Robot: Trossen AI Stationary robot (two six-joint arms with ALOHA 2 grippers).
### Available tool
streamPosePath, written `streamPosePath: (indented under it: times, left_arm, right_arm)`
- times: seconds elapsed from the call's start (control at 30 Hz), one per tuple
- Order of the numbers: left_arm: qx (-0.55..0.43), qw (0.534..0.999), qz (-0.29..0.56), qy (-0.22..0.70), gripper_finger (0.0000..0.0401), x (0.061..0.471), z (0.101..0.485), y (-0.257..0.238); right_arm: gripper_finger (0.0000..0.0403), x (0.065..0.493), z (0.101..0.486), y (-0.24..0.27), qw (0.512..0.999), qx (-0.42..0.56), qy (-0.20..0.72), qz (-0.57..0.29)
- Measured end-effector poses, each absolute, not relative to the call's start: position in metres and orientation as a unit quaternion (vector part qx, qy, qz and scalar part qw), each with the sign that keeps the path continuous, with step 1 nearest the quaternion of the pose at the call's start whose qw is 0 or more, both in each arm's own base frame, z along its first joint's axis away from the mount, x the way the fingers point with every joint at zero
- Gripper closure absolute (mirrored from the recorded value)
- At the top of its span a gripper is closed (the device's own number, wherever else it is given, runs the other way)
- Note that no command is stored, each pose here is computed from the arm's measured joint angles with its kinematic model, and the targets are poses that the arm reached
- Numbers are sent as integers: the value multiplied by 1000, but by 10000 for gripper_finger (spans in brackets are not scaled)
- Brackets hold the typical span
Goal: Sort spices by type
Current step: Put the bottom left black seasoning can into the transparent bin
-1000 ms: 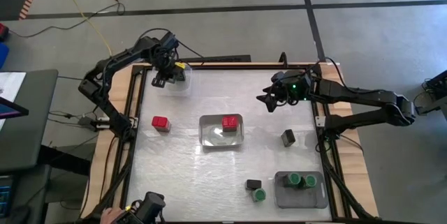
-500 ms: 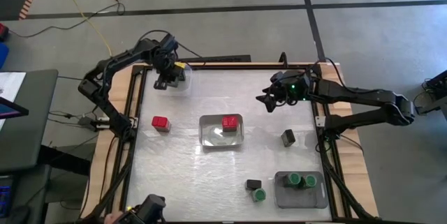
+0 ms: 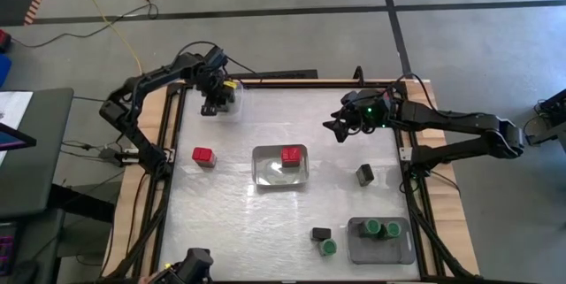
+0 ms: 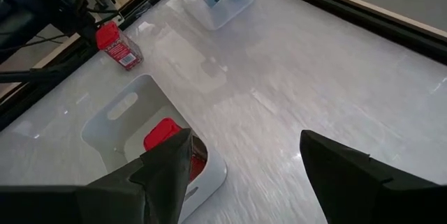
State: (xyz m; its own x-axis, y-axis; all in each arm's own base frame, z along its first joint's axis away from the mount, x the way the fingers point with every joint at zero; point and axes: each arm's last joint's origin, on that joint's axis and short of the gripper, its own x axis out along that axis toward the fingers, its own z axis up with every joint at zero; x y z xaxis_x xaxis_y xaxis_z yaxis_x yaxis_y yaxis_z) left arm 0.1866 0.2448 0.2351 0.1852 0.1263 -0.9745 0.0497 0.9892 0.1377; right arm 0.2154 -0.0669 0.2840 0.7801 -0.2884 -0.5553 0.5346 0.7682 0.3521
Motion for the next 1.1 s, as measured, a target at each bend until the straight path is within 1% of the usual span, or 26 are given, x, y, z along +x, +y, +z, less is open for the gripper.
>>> streamPosePath:
  times: [0.17, 0.33, 0.47, 0.93, 1.1]
  left_arm:
    - [79, 767, 13, 637, 278, 193, 235, 240]
    - [46, 762, 18, 645, 278, 198, 219, 248]
    - [43, 756, 7, 653, 278, 202, 211, 249]
    - [69, 763, 11, 642, 277, 200, 215, 254]
    - [78, 766, 24, 637, 277, 202, 222, 259]
  right_arm:
    - [111, 215, 284, -67, 909, 254, 242, -227]
    - [111, 215, 284, -67, 909, 253, 243, -226]
    - [111, 215, 284, -67, 909, 254, 243, -226]
    - [111, 215, 284, -67, 909, 253, 243, -227]
    - [111, 215, 284, -69, 908, 253, 242, -230]
